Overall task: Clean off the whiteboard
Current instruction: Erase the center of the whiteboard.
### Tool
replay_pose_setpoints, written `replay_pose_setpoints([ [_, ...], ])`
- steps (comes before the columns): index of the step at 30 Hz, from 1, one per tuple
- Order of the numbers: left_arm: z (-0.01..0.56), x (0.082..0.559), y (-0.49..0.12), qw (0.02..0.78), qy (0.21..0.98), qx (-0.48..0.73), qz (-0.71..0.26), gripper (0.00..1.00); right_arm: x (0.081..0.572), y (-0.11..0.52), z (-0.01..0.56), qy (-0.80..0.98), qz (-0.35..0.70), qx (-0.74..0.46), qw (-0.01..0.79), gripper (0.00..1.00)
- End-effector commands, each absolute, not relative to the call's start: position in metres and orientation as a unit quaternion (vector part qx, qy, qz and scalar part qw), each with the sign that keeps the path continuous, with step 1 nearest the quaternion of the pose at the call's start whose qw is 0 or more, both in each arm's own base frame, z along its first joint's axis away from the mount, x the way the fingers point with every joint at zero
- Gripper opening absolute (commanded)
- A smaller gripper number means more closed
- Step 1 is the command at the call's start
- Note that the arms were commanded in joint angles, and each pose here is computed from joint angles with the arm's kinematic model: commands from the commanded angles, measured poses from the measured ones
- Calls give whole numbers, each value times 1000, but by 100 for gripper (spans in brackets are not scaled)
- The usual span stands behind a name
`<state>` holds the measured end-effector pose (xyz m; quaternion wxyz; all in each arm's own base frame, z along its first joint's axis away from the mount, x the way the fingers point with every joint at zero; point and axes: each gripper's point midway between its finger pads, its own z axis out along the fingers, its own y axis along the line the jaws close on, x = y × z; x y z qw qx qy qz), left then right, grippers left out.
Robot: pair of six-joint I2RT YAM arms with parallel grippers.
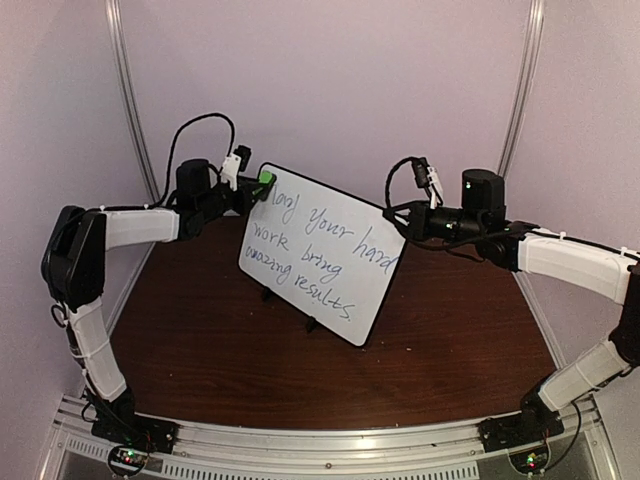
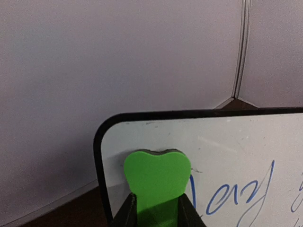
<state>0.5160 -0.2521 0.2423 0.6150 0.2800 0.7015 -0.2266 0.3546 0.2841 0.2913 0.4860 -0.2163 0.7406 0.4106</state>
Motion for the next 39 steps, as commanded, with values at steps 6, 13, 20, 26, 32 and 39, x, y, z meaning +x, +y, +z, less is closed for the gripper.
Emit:
replay_pose_setpoints([
  [6, 221, 515, -268, 573, 733, 298, -214, 18, 318, 313, 298, 704, 452, -308, 453, 0],
  [13, 166, 487, -256, 524, 772, 289, -214, 17, 319, 315, 296, 705, 453, -309, 450, 0],
  [20, 187, 497, -265, 536, 760, 296, -216, 17, 318, 317, 295, 704, 454, -313, 447, 0],
  [26, 231, 515, -276, 558, 741, 303, -218, 18, 319, 319, 292, 707, 451, -315, 444, 0],
  [32, 220, 511, -280, 538, 756, 305, -217, 17, 319, 318, 293, 708, 447, -314, 447, 0],
  [39, 164, 475, -279, 490, 789, 300, -216, 17, 318, 318, 291, 709, 447, -316, 445, 0],
])
